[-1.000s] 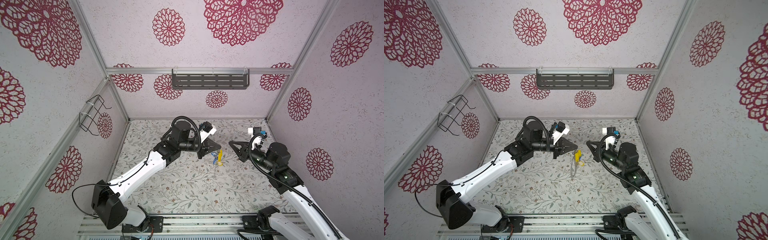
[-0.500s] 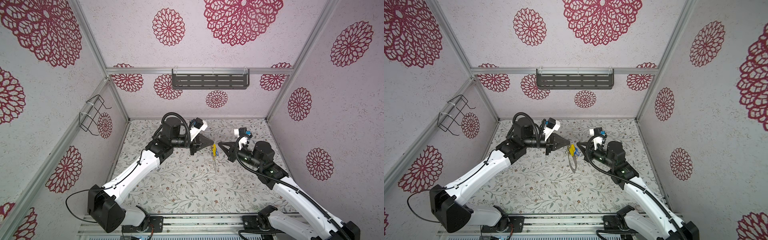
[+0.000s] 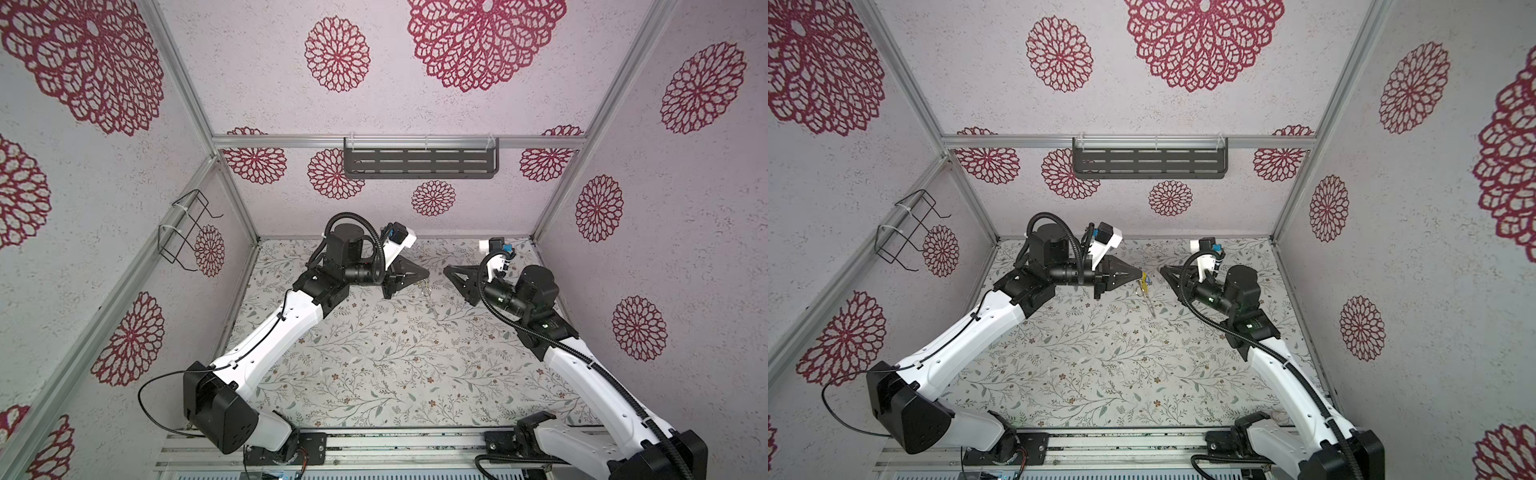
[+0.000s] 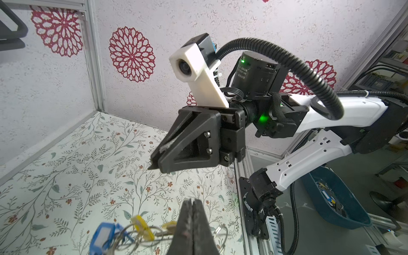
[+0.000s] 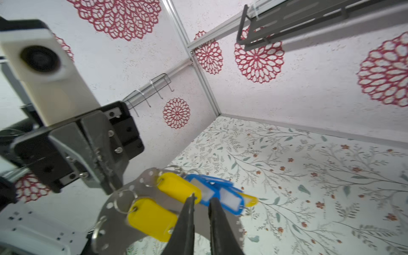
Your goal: Remove the keys from the keyring
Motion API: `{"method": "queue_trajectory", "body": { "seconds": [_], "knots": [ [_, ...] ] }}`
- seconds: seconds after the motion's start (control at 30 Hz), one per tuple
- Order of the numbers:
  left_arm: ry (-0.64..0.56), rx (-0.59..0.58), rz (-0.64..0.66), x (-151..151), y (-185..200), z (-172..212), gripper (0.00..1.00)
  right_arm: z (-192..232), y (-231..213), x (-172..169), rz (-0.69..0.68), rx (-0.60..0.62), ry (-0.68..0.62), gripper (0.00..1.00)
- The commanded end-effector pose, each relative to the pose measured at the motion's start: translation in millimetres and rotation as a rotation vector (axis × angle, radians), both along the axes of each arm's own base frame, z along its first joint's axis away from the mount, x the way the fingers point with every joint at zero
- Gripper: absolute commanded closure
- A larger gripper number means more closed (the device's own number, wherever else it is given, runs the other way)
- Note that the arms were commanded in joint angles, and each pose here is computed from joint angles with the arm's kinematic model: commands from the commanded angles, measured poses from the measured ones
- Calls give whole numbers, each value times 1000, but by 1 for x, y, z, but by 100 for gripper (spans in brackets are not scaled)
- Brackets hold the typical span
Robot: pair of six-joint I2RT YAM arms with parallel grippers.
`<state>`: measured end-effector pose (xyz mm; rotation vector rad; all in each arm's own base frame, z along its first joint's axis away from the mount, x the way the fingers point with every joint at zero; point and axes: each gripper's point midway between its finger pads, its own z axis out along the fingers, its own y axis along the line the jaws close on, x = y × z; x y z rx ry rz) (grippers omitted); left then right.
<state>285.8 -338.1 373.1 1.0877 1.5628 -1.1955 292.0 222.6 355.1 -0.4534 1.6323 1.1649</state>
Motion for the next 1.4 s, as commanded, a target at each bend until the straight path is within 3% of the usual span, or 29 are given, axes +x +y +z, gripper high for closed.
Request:
{"method": "queue_trajectory", "body": {
  "seconds": [0.0, 0.3, 0.4, 0.53, 0.67, 0.83, 1.13, 1.37],
  "knots": [
    [35, -26, 0, 12, -3, 0, 100, 22, 10, -19, 131, 79, -30, 82],
    [113, -74, 56, 47, -1, 11, 100, 26, 16, -17, 199, 153, -22, 84],
    [106, -138, 88, 61, 11, 19, 100, 20, 21, -7, 221, 196, 23, 84],
    [78, -238, 68, 68, 32, 39, 100, 20, 32, 18, 262, 210, 55, 72],
    [85, -263, 16, 67, 44, 48, 100, 20, 43, 47, 264, 176, 49, 61],
    [146, -272, -30, 72, 52, 50, 100, 22, 65, 74, 299, 159, 37, 56],
    [190, -350, -46, 75, 62, 61, 100, 33, 73, 64, 281, 167, -36, 54],
    [206, -325, -10, 80, 61, 40, 100, 39, 61, 51, 211, 69, -71, 51]
  ]
}}
